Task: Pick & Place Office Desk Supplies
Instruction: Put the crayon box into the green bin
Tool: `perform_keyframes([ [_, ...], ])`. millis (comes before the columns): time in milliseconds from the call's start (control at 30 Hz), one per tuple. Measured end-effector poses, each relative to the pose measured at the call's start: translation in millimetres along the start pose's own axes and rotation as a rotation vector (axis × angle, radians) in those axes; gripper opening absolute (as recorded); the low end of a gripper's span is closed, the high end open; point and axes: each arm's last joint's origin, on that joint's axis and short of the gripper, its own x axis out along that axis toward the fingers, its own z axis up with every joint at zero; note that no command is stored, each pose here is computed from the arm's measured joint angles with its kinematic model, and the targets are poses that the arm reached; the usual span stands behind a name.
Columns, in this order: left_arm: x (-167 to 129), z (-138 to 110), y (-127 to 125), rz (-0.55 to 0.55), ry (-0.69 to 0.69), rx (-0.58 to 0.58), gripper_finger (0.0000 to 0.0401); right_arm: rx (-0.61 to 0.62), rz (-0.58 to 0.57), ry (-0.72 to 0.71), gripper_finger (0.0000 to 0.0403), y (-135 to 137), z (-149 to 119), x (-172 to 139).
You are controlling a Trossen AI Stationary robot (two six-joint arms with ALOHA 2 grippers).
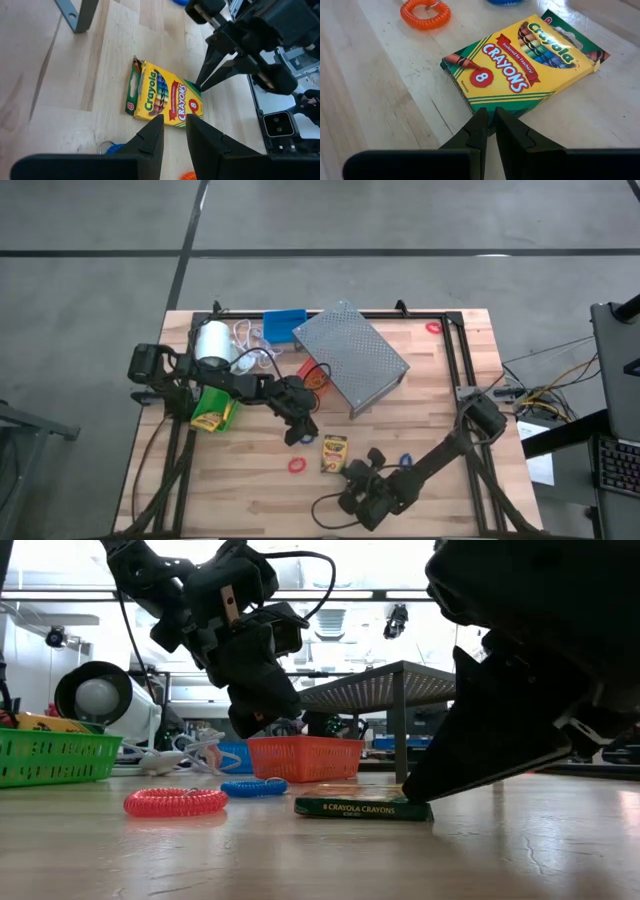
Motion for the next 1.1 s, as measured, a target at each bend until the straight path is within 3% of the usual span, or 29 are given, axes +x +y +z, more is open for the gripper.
perform_keyframes([
  [833,0,0,0,-0.001,-0.003,0.001,0.0086,-0.002,0.006,-0.045,0.0031,3,-3,-4],
  [1100,20,-8,13,-0.023,0.074,-0.063,0.0086,-0.004,0.012,-0.035,0.0031,3,-3,-4],
])
